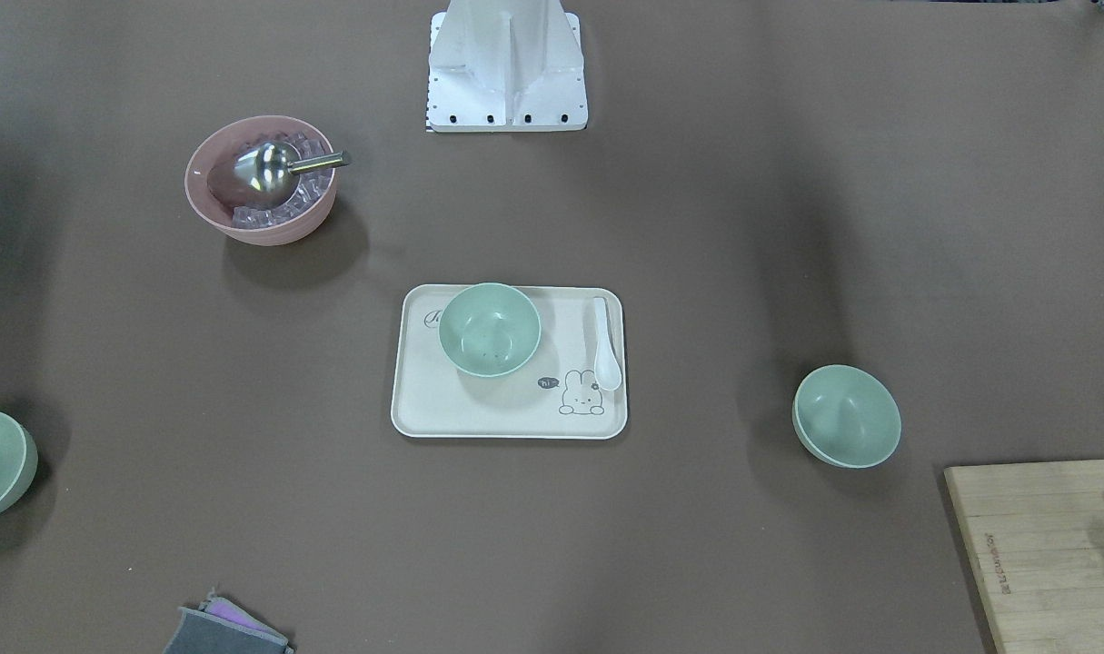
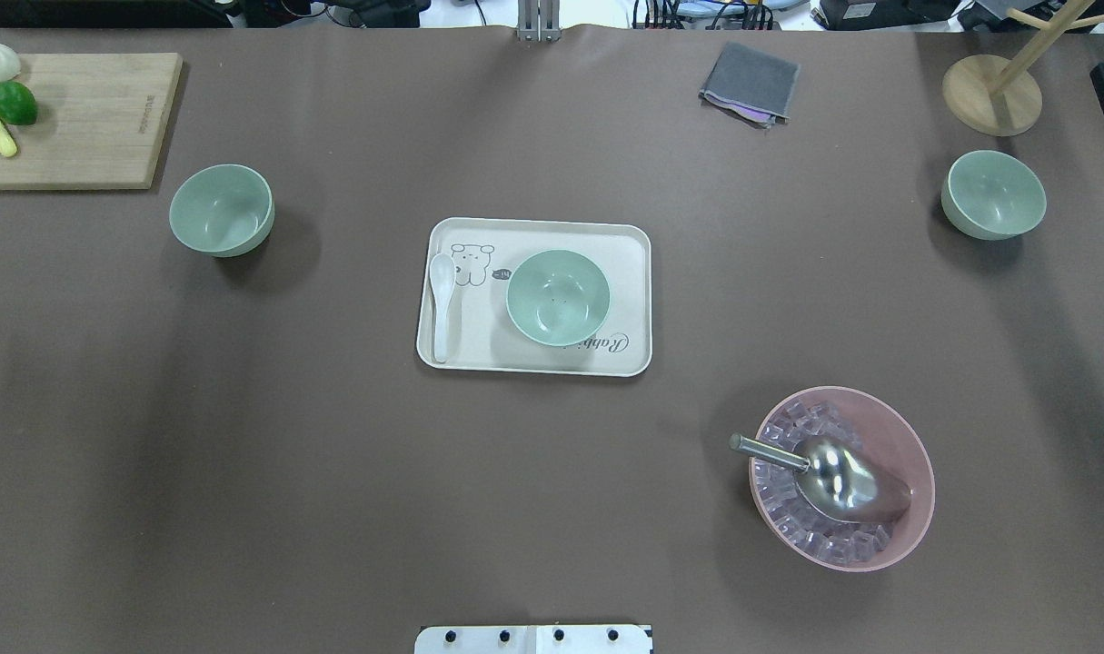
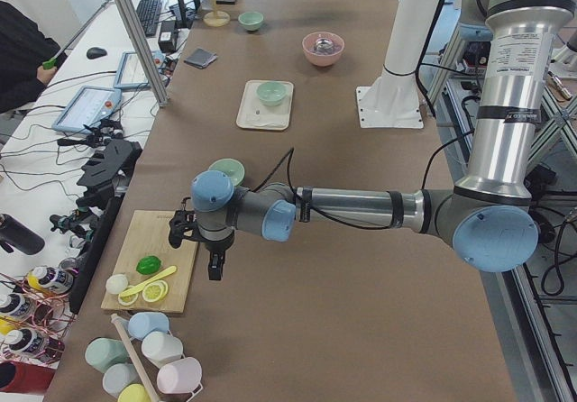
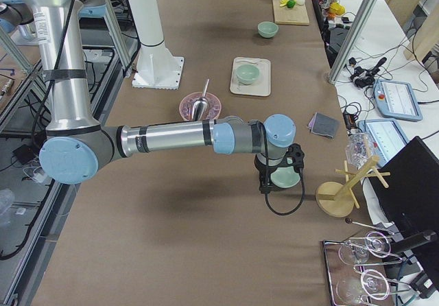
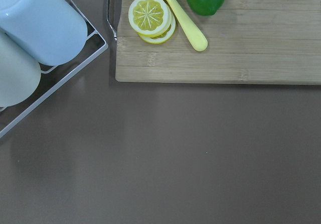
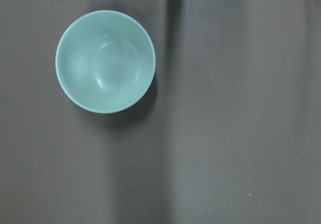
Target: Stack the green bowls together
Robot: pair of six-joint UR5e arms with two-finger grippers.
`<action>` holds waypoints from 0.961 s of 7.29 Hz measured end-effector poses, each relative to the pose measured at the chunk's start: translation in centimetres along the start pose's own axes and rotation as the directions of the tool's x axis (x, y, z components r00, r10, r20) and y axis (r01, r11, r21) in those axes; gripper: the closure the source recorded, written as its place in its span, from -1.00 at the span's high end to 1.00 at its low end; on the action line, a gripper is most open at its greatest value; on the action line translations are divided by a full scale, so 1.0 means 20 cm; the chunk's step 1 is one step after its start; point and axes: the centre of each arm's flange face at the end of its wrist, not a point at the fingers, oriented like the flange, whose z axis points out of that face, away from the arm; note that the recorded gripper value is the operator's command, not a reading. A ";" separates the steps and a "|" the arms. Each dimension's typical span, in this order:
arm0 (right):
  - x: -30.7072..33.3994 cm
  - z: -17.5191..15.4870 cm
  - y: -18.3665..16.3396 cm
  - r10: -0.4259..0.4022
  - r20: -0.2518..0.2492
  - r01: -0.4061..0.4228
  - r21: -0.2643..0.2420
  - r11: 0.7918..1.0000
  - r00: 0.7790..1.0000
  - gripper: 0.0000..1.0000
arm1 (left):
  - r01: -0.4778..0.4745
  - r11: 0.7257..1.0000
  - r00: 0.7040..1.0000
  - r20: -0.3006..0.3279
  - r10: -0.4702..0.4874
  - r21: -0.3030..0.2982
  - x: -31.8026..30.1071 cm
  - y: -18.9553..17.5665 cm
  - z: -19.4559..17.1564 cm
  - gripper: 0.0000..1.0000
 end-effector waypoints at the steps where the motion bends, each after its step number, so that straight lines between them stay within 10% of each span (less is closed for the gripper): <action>1: -0.03 -0.02 0.00 -0.012 0.003 0.012 0.010 1.000 1.000 1.00 | -0.006 1.000 1.000 -0.002 0.006 0.004 0.01 0.00 0.00 0.96; 7: -0.19 -0.12 -0.11 -0.073 -0.010 0.073 0.050 0.996 0.997 1.00 | -0.108 0.994 0.993 -0.038 0.109 0.024 0.38 -0.10 0.10 0.96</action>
